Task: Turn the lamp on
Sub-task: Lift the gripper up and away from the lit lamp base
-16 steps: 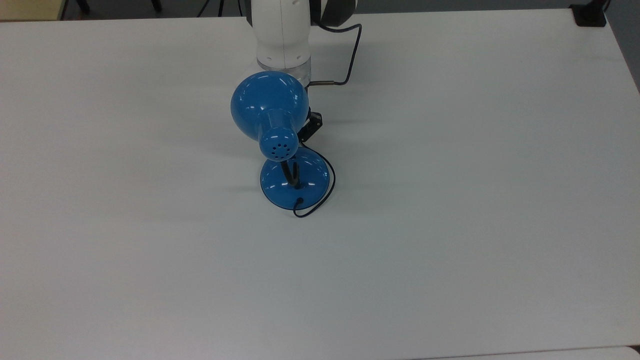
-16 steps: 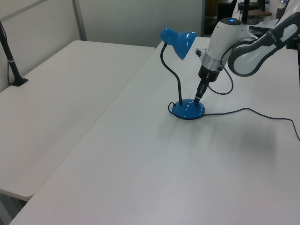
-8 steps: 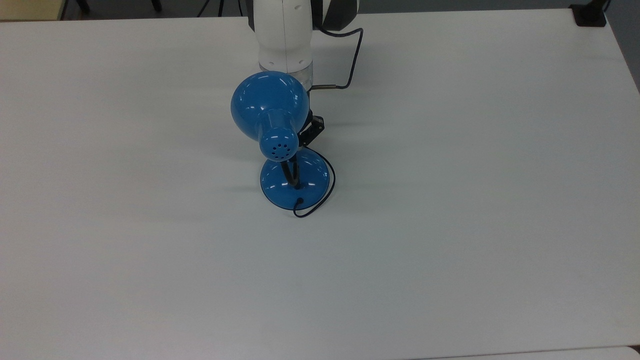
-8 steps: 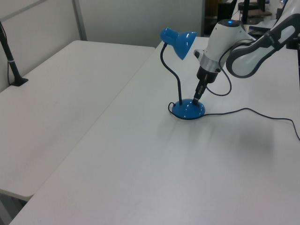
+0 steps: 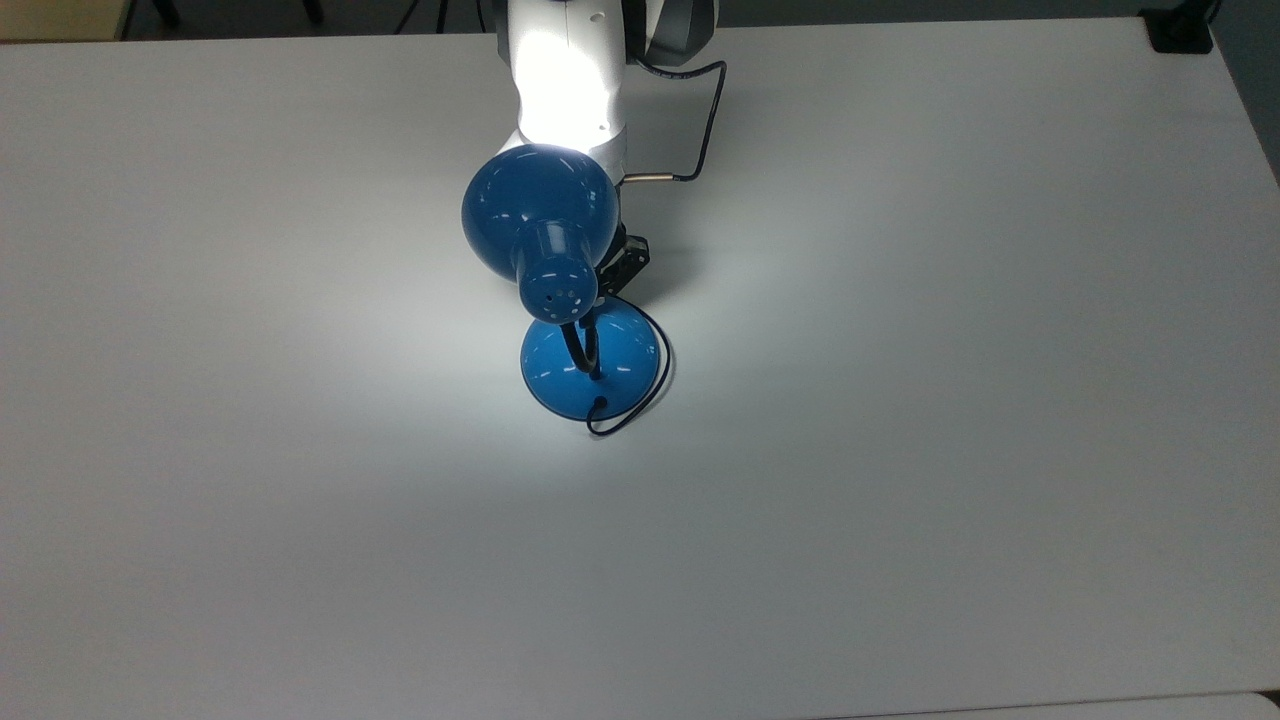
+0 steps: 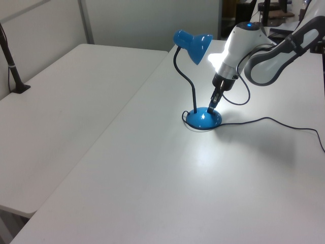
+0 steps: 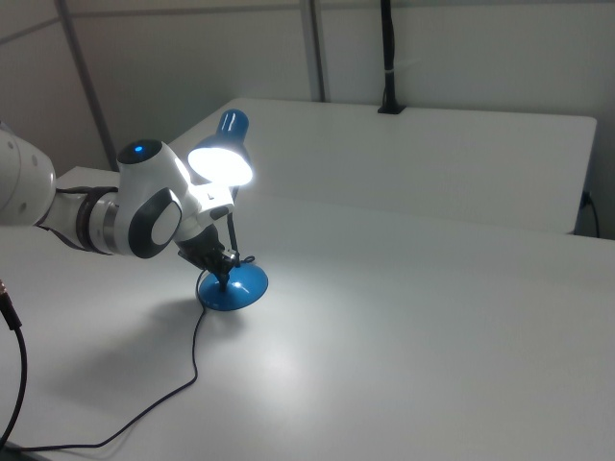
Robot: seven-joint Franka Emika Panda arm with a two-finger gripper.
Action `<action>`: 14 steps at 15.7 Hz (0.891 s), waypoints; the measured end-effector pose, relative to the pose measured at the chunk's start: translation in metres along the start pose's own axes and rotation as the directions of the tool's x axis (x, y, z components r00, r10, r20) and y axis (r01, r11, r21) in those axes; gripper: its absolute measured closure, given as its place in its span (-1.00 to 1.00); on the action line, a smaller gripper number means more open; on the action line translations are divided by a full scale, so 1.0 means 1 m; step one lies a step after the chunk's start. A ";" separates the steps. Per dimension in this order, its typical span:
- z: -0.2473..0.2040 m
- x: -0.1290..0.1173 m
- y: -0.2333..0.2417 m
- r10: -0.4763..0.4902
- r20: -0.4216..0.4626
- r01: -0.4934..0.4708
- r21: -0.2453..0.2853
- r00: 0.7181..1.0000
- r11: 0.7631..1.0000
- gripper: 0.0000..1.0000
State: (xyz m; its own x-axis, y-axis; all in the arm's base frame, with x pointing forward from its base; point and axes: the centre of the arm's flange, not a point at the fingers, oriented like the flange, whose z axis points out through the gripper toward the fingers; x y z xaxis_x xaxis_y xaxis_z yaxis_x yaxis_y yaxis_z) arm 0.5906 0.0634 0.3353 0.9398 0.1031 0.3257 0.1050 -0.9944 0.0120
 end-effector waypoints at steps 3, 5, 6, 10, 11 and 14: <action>-0.002 0.002 -0.001 -0.001 -0.004 0.001 0.000 1.000 1.000 0.98; -0.005 0.000 -0.002 -0.004 0.028 0.004 0.000 1.000 1.000 0.98; -0.008 -0.003 -0.005 -0.008 0.061 0.008 0.000 0.998 1.000 0.98; -0.033 -0.011 -0.018 -0.031 0.174 0.032 0.002 0.984 1.000 0.98; -0.040 -0.012 -0.021 -0.037 0.192 0.037 0.002 0.981 0.999 0.98; -0.069 -0.014 -0.023 -0.040 0.231 0.042 -0.001 0.972 0.999 0.98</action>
State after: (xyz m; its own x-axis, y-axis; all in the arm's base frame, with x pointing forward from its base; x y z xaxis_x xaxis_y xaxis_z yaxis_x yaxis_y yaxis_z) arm 0.5528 0.0830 0.3962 0.9845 0.1458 0.0977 0.1439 -0.9892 0.0262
